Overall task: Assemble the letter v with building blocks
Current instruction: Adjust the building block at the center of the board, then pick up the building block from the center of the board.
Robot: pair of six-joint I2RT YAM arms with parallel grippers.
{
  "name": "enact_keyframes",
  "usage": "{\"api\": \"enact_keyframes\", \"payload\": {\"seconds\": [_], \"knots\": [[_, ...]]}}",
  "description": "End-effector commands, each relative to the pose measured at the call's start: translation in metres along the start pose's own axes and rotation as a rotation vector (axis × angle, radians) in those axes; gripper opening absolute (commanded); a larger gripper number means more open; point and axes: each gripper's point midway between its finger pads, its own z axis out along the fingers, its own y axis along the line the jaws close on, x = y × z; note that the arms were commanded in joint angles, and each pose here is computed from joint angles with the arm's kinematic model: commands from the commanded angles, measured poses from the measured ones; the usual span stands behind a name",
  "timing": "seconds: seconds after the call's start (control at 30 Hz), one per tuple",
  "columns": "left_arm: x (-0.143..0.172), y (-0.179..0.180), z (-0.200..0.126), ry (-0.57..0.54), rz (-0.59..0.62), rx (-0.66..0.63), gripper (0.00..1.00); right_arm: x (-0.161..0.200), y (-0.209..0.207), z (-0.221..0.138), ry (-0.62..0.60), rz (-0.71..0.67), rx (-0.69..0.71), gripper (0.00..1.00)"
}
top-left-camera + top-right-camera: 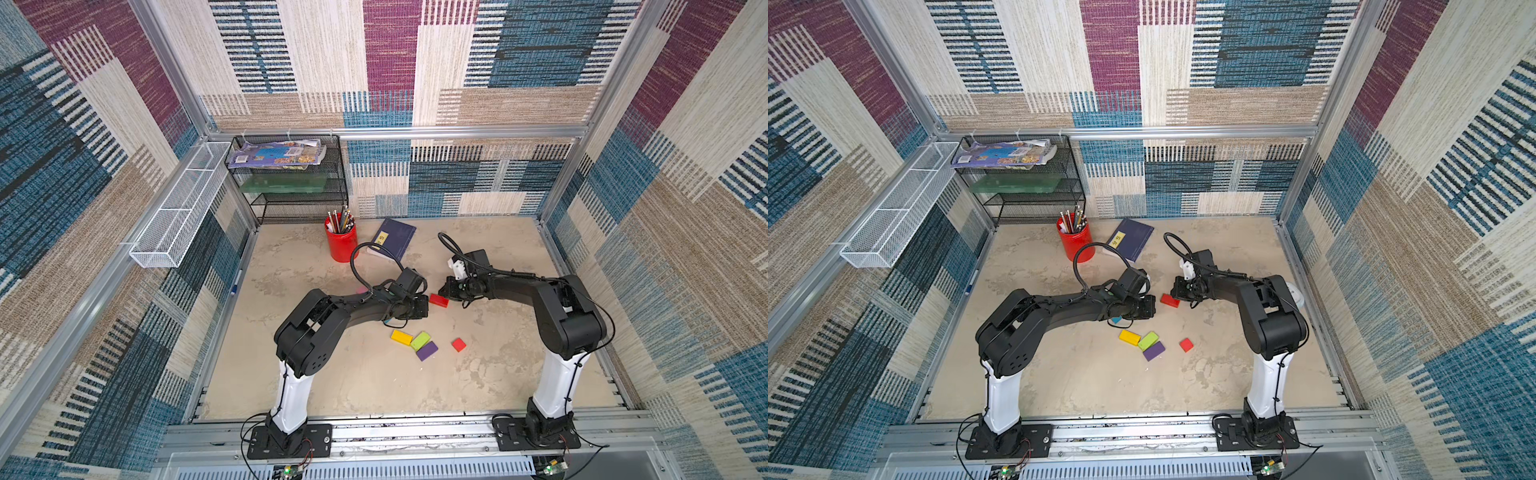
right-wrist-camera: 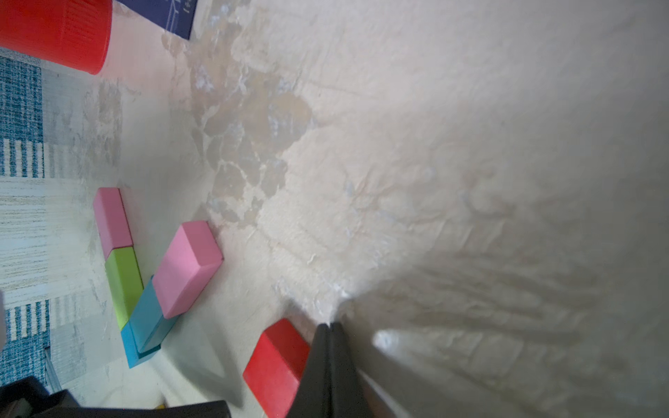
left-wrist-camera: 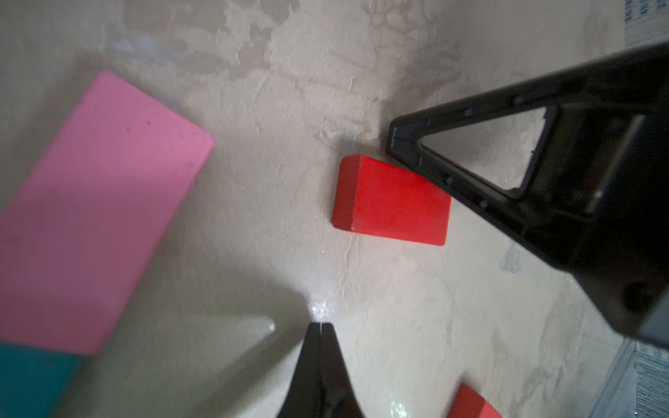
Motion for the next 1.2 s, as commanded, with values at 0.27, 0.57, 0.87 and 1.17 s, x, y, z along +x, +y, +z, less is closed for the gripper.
{"api": "enact_keyframes", "payload": {"seconds": [0.27, 0.57, 0.87, 1.17], "knots": [[0.003, -0.005, 0.007, 0.033, 0.015, 0.018, 0.00, 0.025, -0.015, -0.012, 0.052, 0.047, 0.121, 0.02], [-0.002, -0.011, -0.024, -0.026, 0.041, 0.033, 0.00, 0.003, 0.007, -0.072, -0.154, -0.039, 0.170, 0.21], [0.022, 0.005, -0.123, -0.194, 0.084, 0.045, 0.42, 0.094, 0.077, -0.110, -0.196, -0.168, 0.138, 0.82], [0.051, 0.047, -0.186, -0.307, 0.063, -0.042, 0.87, 0.156, 0.112, -0.097, -0.178, -0.342, 0.187, 0.95]]}}
